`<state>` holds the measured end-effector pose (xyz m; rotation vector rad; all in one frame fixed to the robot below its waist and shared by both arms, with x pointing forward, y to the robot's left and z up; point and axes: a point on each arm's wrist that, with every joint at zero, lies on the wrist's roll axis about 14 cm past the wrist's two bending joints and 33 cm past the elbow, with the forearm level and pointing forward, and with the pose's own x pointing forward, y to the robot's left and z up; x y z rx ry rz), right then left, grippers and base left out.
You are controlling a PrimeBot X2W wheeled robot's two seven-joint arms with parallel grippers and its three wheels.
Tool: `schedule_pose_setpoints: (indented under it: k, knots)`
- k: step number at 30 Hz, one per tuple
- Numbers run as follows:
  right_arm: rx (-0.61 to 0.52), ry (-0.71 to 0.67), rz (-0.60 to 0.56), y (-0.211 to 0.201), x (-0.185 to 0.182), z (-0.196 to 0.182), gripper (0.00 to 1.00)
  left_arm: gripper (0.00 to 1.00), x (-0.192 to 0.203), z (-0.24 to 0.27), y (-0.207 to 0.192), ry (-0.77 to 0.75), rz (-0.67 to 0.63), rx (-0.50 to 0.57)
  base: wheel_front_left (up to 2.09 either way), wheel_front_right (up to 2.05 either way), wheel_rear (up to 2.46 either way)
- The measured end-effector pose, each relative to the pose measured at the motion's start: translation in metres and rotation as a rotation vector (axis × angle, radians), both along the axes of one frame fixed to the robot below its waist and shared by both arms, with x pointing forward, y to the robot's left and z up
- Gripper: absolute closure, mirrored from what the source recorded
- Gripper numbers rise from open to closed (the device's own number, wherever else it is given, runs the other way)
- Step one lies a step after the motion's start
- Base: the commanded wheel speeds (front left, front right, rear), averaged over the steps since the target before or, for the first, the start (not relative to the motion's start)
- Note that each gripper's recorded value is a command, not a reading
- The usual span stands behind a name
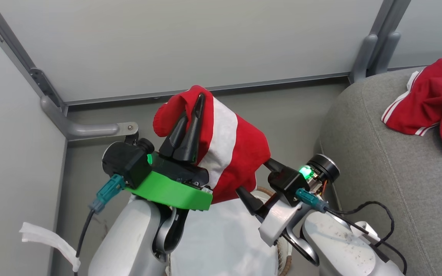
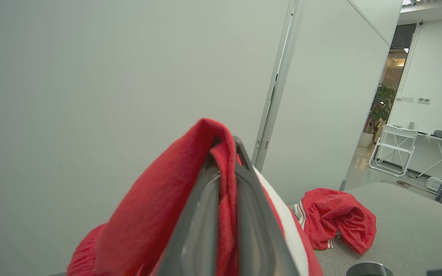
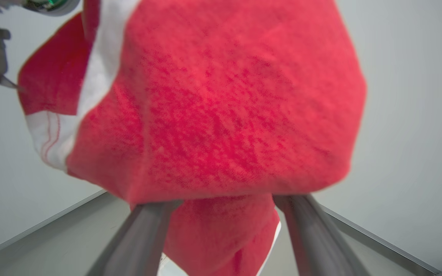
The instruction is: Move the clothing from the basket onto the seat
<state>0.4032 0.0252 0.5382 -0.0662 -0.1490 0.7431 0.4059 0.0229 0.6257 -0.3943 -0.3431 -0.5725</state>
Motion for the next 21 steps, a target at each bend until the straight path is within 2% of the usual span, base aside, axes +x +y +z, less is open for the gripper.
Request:
schedule_pose_setpoints:
  k: [12,13,14,15,21]
  knots:
    - [-0.001,-0.024,0.055,0.022,0.005,0.008,0.0,1.0,-0.009,-0.009,-0.013,0.029,-0.051,0.004,0.0,0.0,0.0]
    - [-0.001,-0.025,0.058,0.023,0.005,0.009,0.1,1.0,-0.009,-0.01,-0.014,0.032,-0.053,0.005,0.0,0.0,0.0]
    - [0.002,-0.025,0.059,0.023,0.005,0.009,0.76,1.0,-0.009,-0.011,-0.014,0.035,-0.054,0.006,0.0,0.0,0.0]
    - [0.006,-0.022,0.058,0.023,0.006,0.009,1.0,1.0,-0.008,-0.012,-0.014,0.038,-0.054,0.005,0.0,0.0,0.0]
    - [0.035,-0.011,0.049,0.021,0.009,0.011,1.0,1.0,-0.006,-0.016,-0.013,0.05,-0.051,0.007,0.0,0.0,0.0]
